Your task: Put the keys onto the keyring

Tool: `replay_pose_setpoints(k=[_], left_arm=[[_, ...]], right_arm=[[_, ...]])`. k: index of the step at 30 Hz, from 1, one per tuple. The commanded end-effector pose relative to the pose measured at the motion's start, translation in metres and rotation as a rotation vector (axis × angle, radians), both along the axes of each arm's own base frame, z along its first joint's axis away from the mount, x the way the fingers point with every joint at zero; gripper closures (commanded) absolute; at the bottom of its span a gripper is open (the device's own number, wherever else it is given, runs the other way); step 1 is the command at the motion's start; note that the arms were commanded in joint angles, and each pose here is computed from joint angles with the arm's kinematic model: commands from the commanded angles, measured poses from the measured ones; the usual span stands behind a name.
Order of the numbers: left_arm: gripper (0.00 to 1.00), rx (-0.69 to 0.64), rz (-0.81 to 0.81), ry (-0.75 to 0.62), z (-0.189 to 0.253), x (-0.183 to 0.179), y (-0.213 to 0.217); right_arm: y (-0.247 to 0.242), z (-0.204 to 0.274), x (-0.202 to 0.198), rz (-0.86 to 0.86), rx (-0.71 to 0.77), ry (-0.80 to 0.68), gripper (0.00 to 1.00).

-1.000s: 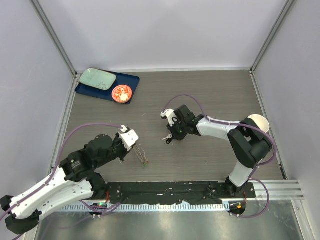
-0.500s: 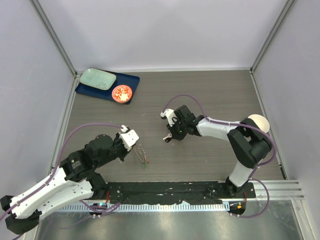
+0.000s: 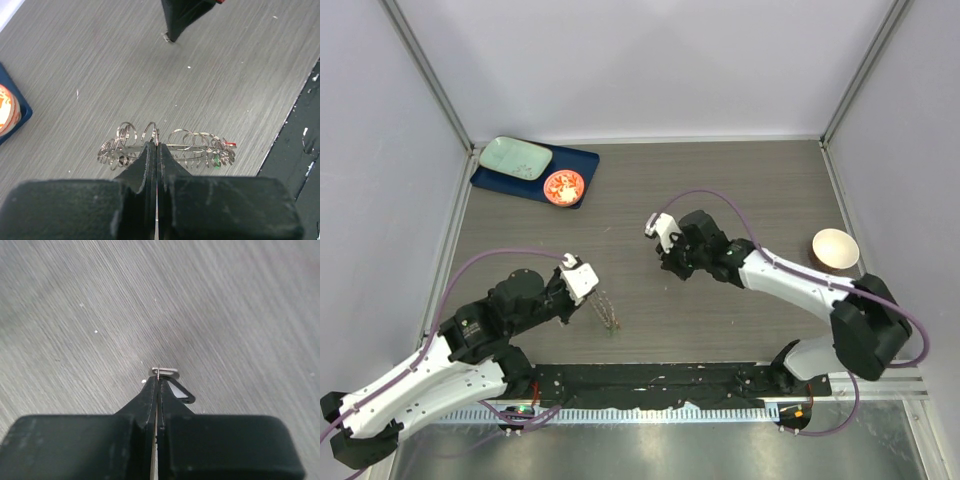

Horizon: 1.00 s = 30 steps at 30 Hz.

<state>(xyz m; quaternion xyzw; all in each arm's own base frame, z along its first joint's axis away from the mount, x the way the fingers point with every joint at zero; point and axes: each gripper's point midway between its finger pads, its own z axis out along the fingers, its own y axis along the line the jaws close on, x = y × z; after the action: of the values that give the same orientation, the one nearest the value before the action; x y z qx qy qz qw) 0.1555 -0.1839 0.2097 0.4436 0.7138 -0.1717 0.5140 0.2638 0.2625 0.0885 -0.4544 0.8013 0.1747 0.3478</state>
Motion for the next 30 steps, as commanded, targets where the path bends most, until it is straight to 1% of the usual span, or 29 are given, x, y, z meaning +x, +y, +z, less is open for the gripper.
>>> replay_pose_setpoints(k=[1,3,5,6,8,9,13,21,27,30], left_arm=[[1.0,-0.1,-0.127,-0.1,0.032,-0.004,-0.023],[1.0,-0.103,-0.21,-0.113,0.032,-0.011,-0.033],[1.0,-0.123,-0.254,-0.134,0.037,-0.013,-0.041],[1.0,-0.127,-0.305,-0.132,0.037,-0.018,-0.048],[1.0,-0.146,-0.343,-0.139,0.039,-0.021,-0.056],[1.0,-0.149,-0.366,-0.132,0.039,-0.023,-0.059],[1.0,-0.164,-0.405,-0.126,0.04,-0.023,-0.072],[1.0,-0.182,-0.449,-0.158,0.049,-0.011,-0.099],[1.0,-0.19,-0.462,-0.219,0.045,0.0,-0.112],[1.0,-0.191,-0.463,-0.221,0.045,0.001,-0.114]], right_arm=[[0.012,0.043,-0.013,0.081,0.032,-0.128,0.99],[0.014,0.062,-0.021,0.111,0.048,-0.185,0.99],[0.016,0.073,-0.031,0.143,0.061,-0.227,0.99],[0.016,0.09,-0.035,0.154,0.1,-0.267,0.99],[0.018,0.098,-0.046,0.193,0.128,-0.296,0.99],[0.019,0.115,-0.052,0.207,0.168,-0.337,0.99],[0.019,0.138,-0.07,0.254,0.229,-0.395,0.99],[0.018,0.153,-0.09,0.307,0.245,-0.437,0.99],[0.015,0.145,-0.098,0.319,0.183,-0.426,0.99],[0.012,0.14,-0.103,0.333,0.154,-0.414,0.99]])
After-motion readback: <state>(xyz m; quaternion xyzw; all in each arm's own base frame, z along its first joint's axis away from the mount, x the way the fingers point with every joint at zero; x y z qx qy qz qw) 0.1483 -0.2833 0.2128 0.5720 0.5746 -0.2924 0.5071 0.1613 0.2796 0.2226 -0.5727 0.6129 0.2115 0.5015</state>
